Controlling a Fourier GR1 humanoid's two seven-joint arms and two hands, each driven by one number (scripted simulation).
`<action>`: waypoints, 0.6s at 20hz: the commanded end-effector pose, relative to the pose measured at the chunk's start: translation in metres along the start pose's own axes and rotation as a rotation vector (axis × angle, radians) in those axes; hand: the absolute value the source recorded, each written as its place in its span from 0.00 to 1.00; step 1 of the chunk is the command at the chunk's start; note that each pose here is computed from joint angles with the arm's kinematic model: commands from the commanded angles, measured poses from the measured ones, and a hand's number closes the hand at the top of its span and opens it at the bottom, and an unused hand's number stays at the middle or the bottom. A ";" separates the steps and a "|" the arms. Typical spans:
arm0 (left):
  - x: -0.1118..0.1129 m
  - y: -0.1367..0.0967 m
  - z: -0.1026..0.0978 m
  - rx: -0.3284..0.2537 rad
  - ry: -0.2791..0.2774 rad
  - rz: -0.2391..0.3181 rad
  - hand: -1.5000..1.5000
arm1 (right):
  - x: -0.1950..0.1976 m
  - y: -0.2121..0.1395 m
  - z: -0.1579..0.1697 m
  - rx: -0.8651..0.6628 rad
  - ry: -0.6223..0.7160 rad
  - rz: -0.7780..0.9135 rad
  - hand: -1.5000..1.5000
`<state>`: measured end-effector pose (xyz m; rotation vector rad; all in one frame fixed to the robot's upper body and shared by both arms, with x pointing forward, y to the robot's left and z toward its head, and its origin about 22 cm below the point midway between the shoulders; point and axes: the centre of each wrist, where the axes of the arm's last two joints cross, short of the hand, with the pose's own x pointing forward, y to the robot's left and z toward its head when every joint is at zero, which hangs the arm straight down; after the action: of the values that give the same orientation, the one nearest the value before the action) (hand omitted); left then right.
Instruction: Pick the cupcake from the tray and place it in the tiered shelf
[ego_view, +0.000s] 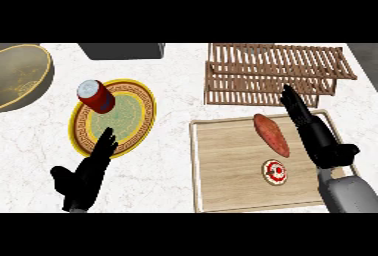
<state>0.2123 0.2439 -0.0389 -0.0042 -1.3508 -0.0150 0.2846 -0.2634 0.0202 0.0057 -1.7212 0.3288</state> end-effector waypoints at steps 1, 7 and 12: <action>0.014 0.004 -0.009 -0.009 -0.074 -0.073 0.50 | 0.006 -0.018 0.000 -0.039 -0.003 -0.043 0.00; 0.047 0.001 -0.030 -0.006 -0.202 -0.159 0.50 | 0.005 0.006 0.000 -0.236 0.033 -0.672 0.00; 0.055 0.003 -0.031 -0.011 -0.237 -0.231 0.50 | -0.016 -0.093 0.049 -0.590 0.233 0.271 1.00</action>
<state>0.2480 0.2466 0.0012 0.1226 -1.5486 -0.1889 0.2740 -0.3377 0.0380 -0.3265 -1.5881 0.0783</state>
